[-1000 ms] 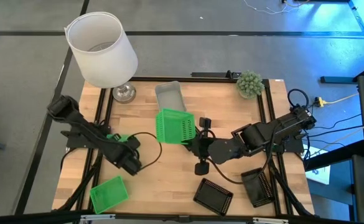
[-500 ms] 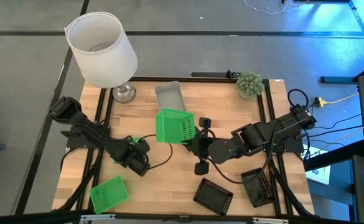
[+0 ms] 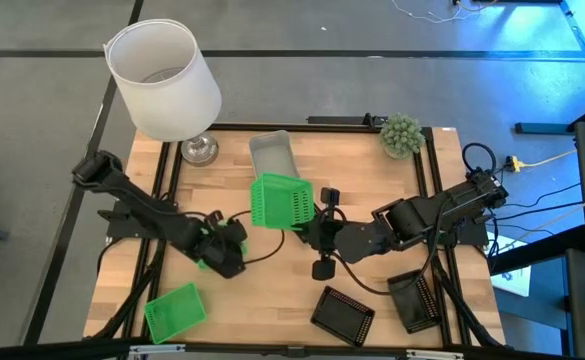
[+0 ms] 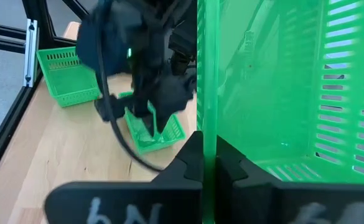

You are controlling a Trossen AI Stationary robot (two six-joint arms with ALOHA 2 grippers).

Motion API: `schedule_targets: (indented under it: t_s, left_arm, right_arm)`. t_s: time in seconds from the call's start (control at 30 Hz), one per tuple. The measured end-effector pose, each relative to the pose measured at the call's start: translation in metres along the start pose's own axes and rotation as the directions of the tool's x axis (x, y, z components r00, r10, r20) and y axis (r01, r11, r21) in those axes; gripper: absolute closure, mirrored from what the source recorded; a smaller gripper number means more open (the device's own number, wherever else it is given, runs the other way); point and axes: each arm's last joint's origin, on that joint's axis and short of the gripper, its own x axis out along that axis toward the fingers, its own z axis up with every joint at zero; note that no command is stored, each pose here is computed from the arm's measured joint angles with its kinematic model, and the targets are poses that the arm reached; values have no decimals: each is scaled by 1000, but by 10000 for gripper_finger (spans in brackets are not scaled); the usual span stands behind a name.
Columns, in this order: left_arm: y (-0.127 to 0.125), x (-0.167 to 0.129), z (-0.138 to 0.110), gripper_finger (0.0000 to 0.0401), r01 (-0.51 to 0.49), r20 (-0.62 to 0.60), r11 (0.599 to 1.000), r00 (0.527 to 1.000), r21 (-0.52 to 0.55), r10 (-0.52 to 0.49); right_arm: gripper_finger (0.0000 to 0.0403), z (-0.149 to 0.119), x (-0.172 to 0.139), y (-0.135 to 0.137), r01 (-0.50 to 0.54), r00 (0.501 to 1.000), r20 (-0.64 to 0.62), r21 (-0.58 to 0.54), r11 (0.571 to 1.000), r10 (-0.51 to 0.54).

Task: Stack baskets by color
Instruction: Stack the top right green bin on the middle green bin

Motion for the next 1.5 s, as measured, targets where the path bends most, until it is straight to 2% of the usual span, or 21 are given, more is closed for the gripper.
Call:
schedule_targets:
  t_s: [0.27,0.5,0.77,1.0,1.17,1.37,1.5]
  left_arm:
    - [12,-70,14,335,72,151,997,986,3,-71]
    - [35,-115,13,335,190,211,982,960,2,-186]
    - [72,-154,5,335,310,293,951,908,8,-298]
    - [110,-177,1,335,406,342,914,860,-4,-380]
    - [136,-187,0,335,428,419,903,826,-30,-378]
    - [154,-192,0,335,423,495,905,796,-44,-348]
    - [156,-193,1,335,421,506,906,792,-50,-341]
  right_arm:
    - [403,1,4,-5,-11,1000,5,1,1000,11]
    - [403,15,32,-19,-166,975,146,-25,986,168]
    - [403,9,77,-23,-283,939,169,-117,952,300]
    - [403,-7,121,-13,-360,912,145,-171,917,384]
    - [403,-21,151,0,-394,897,131,-197,898,423]
    - [403,-42,190,11,-453,866,127,-208,867,483]
    - [403,-63,217,20,-462,868,93,-215,861,489]
